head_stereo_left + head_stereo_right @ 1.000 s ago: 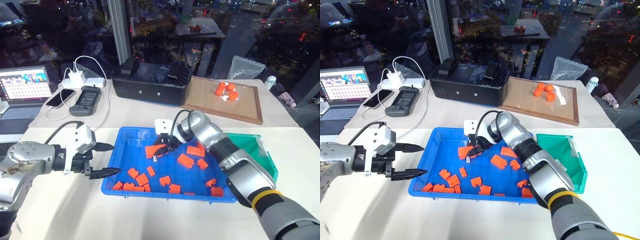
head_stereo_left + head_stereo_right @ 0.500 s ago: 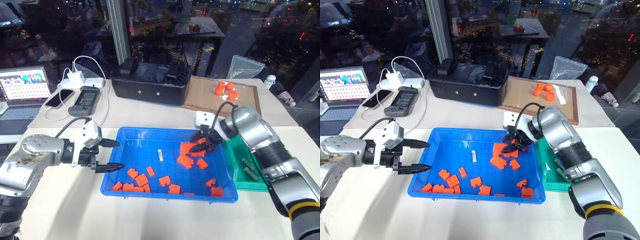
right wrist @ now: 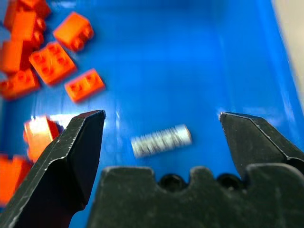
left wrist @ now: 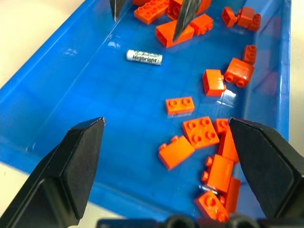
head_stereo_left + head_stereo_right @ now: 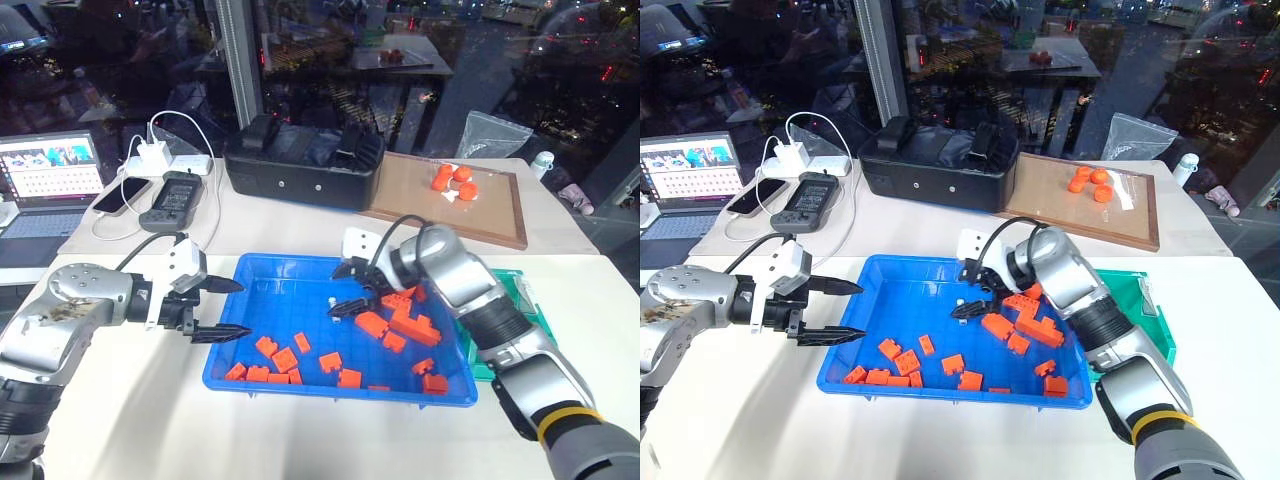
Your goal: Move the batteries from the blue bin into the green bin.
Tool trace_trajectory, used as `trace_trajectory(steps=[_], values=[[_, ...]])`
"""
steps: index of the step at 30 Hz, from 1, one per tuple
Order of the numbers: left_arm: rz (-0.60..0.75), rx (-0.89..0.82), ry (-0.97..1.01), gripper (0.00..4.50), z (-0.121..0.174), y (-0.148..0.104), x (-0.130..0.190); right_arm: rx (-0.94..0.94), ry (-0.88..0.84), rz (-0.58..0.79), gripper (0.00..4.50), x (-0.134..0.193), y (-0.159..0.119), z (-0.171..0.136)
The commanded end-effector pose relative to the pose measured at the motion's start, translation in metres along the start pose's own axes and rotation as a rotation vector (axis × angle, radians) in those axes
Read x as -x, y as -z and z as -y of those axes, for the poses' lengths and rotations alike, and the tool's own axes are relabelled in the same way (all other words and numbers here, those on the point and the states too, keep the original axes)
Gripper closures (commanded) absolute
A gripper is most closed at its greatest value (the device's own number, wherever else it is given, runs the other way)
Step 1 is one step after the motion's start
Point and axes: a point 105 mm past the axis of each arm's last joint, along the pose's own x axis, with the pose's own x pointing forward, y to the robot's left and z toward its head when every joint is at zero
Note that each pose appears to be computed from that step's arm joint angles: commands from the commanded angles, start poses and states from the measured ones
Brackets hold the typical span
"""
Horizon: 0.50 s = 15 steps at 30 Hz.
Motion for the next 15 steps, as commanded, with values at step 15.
trace_trajectory(steps=[15], values=[[0.005, -0.029, -0.040, 0.00, 0.003, -0.008, 0.012, 0.082, 0.014, -0.063, 0.05, -0.038, 0.028, 0.013]])
